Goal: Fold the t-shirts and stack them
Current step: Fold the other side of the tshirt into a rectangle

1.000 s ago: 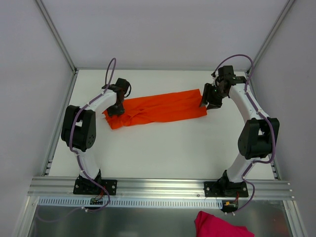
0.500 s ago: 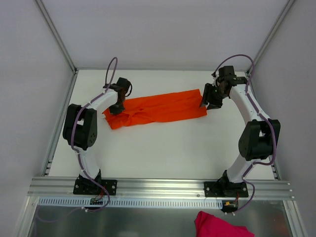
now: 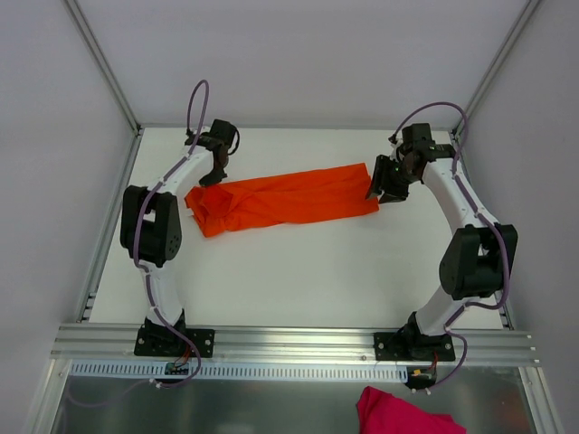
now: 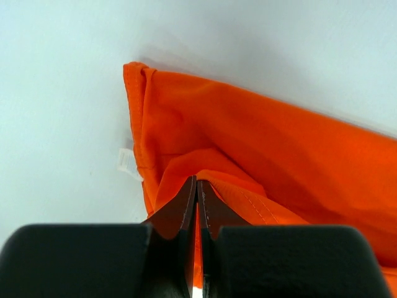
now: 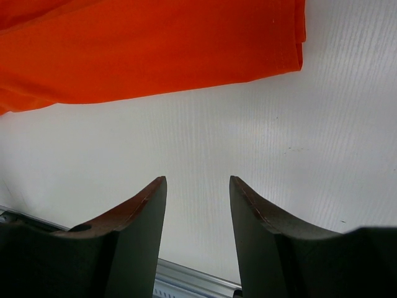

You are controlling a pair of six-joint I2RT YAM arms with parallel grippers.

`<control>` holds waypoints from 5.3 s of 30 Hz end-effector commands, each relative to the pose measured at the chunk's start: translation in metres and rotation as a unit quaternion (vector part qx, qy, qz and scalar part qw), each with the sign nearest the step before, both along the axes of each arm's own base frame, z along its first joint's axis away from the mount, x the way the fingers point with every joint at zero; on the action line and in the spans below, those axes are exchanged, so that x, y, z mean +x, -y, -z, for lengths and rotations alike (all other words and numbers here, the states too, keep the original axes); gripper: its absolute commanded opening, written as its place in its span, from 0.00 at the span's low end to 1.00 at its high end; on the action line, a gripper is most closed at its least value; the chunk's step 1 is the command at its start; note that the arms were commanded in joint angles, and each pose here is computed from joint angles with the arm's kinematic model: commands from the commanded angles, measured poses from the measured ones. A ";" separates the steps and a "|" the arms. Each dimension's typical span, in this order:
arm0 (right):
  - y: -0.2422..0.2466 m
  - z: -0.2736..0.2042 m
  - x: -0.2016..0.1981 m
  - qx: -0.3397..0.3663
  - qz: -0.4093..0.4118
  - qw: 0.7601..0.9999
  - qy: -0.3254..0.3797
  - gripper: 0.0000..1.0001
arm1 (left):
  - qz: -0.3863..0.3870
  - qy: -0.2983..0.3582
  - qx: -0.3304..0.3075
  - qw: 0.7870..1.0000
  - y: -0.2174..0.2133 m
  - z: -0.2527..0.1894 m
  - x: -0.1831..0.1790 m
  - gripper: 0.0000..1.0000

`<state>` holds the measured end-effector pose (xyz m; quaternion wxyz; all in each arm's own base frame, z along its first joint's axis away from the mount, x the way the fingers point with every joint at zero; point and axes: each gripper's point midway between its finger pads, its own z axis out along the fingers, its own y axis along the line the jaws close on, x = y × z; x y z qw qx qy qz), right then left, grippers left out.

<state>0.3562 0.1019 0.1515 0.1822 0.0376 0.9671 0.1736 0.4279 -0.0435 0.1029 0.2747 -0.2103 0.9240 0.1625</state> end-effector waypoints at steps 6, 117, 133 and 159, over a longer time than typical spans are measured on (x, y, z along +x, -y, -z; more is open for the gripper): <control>-0.011 -0.020 -0.011 0.020 -0.027 0.999 0.030 0.49 | -0.010 0.027 0.009 1.000 -0.007 -0.012 0.035 0.00; -0.033 0.086 0.071 -0.135 -0.071 0.988 -0.035 0.01 | -0.021 -0.108 0.000 0.994 0.003 0.010 -0.141 0.00; -0.105 0.109 0.046 0.051 -0.113 0.988 -0.095 0.01 | -0.010 -0.137 -0.025 0.990 0.014 0.023 -0.145 0.00; -0.069 0.121 0.033 -0.080 -0.103 0.987 -0.099 0.01 | -0.006 -0.182 -0.019 0.983 0.002 0.009 -0.187 0.00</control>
